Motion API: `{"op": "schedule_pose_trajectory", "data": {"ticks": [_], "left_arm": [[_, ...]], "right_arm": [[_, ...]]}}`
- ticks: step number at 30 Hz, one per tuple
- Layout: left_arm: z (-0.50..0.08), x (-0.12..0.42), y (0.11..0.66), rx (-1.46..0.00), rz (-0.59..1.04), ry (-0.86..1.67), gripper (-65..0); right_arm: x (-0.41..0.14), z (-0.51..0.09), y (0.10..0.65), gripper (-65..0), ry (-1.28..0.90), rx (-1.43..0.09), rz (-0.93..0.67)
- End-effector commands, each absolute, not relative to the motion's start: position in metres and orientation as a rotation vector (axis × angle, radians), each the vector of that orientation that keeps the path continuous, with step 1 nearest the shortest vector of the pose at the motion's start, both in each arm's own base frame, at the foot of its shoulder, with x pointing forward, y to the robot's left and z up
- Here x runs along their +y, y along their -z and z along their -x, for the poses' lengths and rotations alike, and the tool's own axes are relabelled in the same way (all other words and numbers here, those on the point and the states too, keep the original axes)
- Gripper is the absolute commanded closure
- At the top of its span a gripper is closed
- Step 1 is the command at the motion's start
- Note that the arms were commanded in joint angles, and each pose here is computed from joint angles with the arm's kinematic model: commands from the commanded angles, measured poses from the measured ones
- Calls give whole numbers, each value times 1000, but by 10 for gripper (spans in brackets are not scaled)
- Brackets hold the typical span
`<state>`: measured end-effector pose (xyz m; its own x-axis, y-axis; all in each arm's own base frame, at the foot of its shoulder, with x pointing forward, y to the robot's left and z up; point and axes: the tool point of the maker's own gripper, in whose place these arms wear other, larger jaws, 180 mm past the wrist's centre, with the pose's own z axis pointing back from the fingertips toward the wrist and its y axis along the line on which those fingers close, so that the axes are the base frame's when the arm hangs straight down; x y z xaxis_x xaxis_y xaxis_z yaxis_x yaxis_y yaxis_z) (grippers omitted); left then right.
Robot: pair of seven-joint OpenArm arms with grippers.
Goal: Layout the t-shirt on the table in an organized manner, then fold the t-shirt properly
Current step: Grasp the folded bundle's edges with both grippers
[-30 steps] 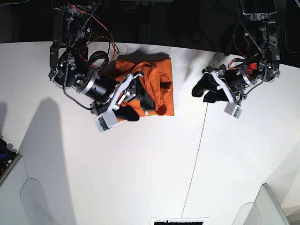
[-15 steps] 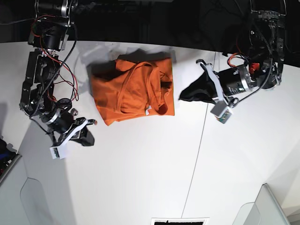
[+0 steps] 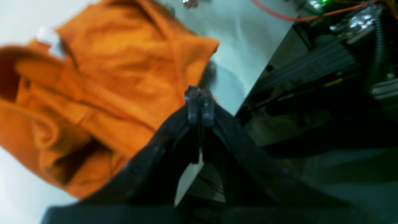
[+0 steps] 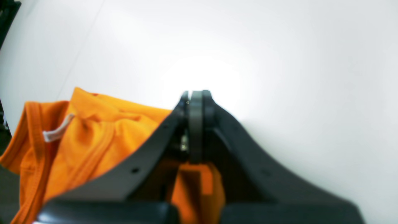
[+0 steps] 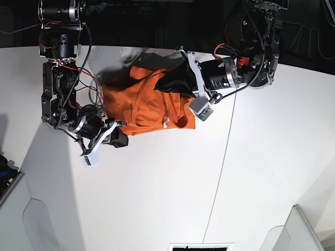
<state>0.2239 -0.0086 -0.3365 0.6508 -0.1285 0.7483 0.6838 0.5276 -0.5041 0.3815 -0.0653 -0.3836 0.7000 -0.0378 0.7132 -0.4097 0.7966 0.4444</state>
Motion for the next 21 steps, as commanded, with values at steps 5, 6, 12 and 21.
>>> {"op": "schedule_pose_trajectory", "data": {"ticks": [5, 6, 12, 21], "left_arm": [[-225, -2, 365, -661, 874, 484, 0], [-224, 1, 373, -641, 851, 486, 0], [-235, 28, 393, -636, 708, 526, 0], [-305, 65, 375, -728, 546, 597, 0]], "right_arm": [[-63, -395, 363, 0, -239, -844, -646], [-63, -394, 364, 0, -241, -837, -645], [-62, -380, 376, 0, -251, -759, -655], [-62, -334, 368, 0, -266, -784, -692]]}}
